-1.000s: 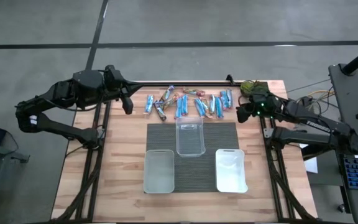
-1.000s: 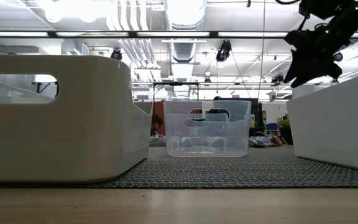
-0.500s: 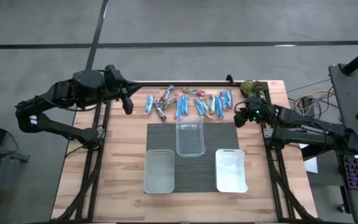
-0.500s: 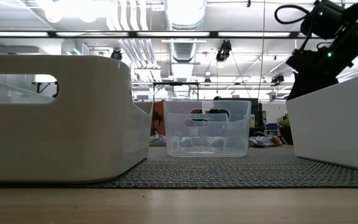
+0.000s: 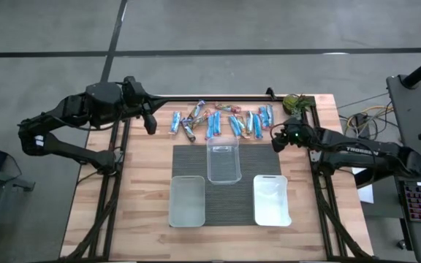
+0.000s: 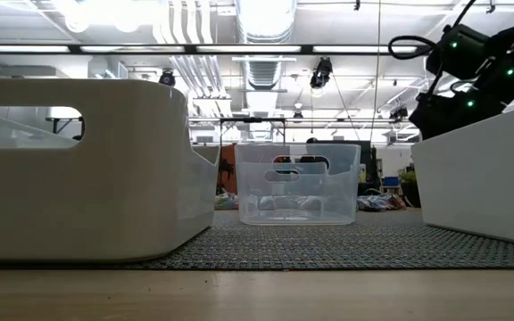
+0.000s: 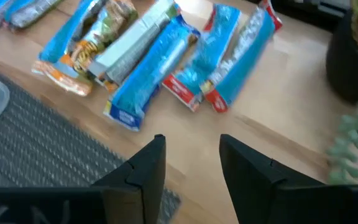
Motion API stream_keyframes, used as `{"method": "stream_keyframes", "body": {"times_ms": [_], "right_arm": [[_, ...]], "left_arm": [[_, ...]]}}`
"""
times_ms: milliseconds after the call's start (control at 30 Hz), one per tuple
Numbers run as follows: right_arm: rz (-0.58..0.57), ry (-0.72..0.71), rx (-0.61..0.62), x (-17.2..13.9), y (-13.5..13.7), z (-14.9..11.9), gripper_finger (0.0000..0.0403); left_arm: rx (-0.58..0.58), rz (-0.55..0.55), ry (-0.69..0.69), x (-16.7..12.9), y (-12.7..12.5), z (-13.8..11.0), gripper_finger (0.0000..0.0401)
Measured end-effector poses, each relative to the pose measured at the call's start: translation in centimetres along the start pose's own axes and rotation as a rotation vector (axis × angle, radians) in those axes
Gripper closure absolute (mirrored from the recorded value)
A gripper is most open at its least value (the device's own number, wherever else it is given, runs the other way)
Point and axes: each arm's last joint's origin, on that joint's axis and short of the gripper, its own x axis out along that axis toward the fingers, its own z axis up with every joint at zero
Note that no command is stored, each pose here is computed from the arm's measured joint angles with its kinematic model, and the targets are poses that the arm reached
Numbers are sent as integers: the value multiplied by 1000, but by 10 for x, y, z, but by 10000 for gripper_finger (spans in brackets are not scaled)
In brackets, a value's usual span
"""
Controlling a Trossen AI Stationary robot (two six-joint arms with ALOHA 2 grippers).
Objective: Pick and place Granola Bars by type
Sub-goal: Put the red granola bar into the gray bin
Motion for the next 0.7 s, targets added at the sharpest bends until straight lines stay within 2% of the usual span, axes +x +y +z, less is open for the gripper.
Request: {"method": "stream_keyframes", "body": {"times_ms": [200, 300, 567, 700], "right_arm": [[32, -71, 22, 12, 4, 0, 266], [23, -57, 17, 17, 5, -3, 267], [-149, -58, -33, 29, 2, -6, 269], [-171, -66, -44, 35, 3, -6, 266]], "left_arm": [[7, 0, 0, 0, 0, 0, 401], [11, 0, 0, 0, 0, 0, 401], [34, 1, 0, 0, 0, 0, 401], [35, 1, 0, 0, 0, 0, 401]]}}
